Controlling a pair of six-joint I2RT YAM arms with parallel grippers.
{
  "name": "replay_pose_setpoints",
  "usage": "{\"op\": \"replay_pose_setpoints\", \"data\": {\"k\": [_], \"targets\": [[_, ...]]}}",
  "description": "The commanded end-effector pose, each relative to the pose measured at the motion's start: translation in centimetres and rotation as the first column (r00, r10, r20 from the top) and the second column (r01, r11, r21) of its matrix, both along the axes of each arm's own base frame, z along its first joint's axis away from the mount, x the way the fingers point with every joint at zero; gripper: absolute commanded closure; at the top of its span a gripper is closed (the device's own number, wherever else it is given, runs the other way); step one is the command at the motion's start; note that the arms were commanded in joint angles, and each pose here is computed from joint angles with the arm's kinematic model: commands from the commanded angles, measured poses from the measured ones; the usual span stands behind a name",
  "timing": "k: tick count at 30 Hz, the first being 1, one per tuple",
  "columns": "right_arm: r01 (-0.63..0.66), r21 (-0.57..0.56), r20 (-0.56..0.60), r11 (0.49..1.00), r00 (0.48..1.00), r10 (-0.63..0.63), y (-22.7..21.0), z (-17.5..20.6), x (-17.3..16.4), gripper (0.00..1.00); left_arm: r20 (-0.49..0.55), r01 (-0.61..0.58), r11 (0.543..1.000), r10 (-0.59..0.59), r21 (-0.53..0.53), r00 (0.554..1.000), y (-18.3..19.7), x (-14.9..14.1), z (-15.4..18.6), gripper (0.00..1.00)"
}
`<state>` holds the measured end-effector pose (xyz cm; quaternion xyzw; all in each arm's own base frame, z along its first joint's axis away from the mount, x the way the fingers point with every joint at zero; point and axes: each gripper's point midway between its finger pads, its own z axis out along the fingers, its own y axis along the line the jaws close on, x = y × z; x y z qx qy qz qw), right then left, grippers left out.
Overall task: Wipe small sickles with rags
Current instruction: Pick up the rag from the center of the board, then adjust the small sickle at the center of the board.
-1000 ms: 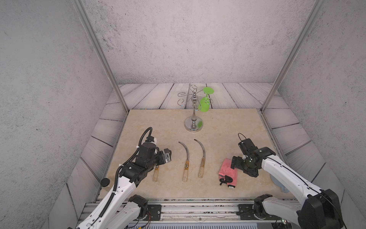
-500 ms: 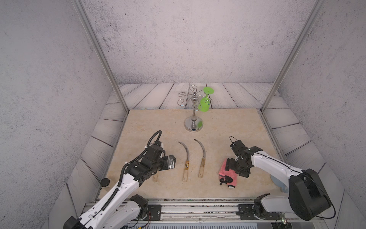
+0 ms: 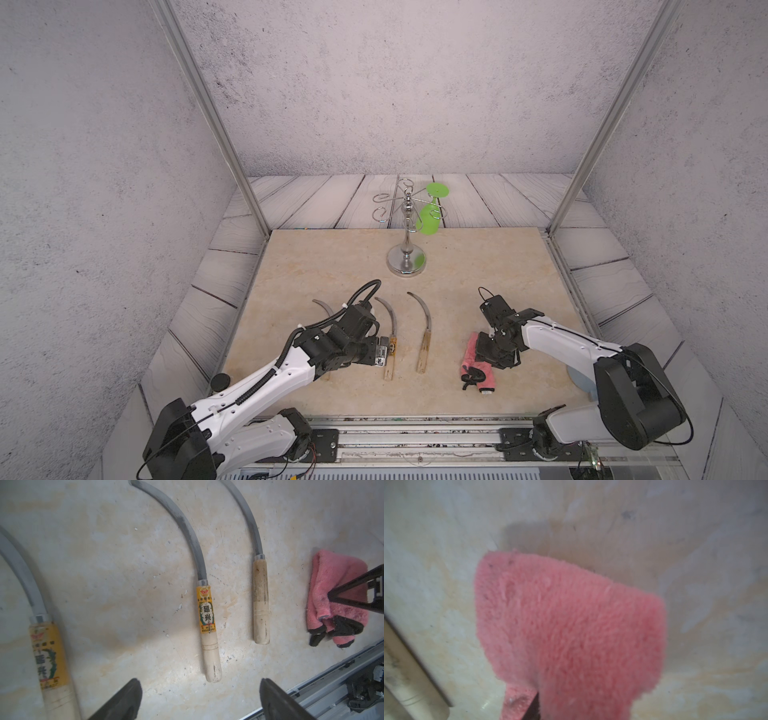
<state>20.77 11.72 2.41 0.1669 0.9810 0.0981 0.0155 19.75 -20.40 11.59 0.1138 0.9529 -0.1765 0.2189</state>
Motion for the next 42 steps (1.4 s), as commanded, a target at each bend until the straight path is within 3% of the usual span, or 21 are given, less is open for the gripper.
{"op": "replay_pose_setpoints", "data": {"k": [1, 6, 10, 14, 23, 42], "targets": [[-0.013, -0.002, 0.021, 1.000, 1.000, 0.013, 0.1, 0.5, 0.4, 0.75, 0.017, 0.037, 0.999, -0.037, 0.002, 0.999, -1.6, 0.2, 0.6, 0.16], [-0.049, -0.012, 0.074, 0.999, 0.996, 0.050, 0.1, 2.9, 1.5, 0.85, 0.002, 0.111, 0.994, -0.111, 0.024, 0.994, -4.0, -0.4, 0.4, 0.42], [-0.084, -0.041, 0.119, 0.996, 0.989, 0.089, -0.2, 5.6, 2.2, 0.91, -0.019, 0.182, 0.983, -0.181, 0.031, 0.983, -6.2, -1.2, 0.0, 0.46], [-0.109, -0.070, 0.154, 0.992, 0.981, 0.118, -0.7, 7.9, 2.8, 0.92, -0.034, 0.234, 0.971, -0.232, 0.044, 0.972, -7.9, -2.0, -0.4, 0.45], [-0.104, -0.074, 0.206, 0.992, 0.971, 0.117, -1.8, 10.5, 3.3, 0.91, -0.100, 0.301, 0.948, -0.291, 0.106, 0.951, -10.1, -2.9, -2.9, 0.33], [-0.075, -0.061, 0.256, 0.995, 0.963, 0.088, -3.3, 12.9, 3.3, 0.90, -0.185, 0.370, 0.913, -0.339, 0.173, 0.923, -12.4, -2.3, -7.7, 0.39]]}}
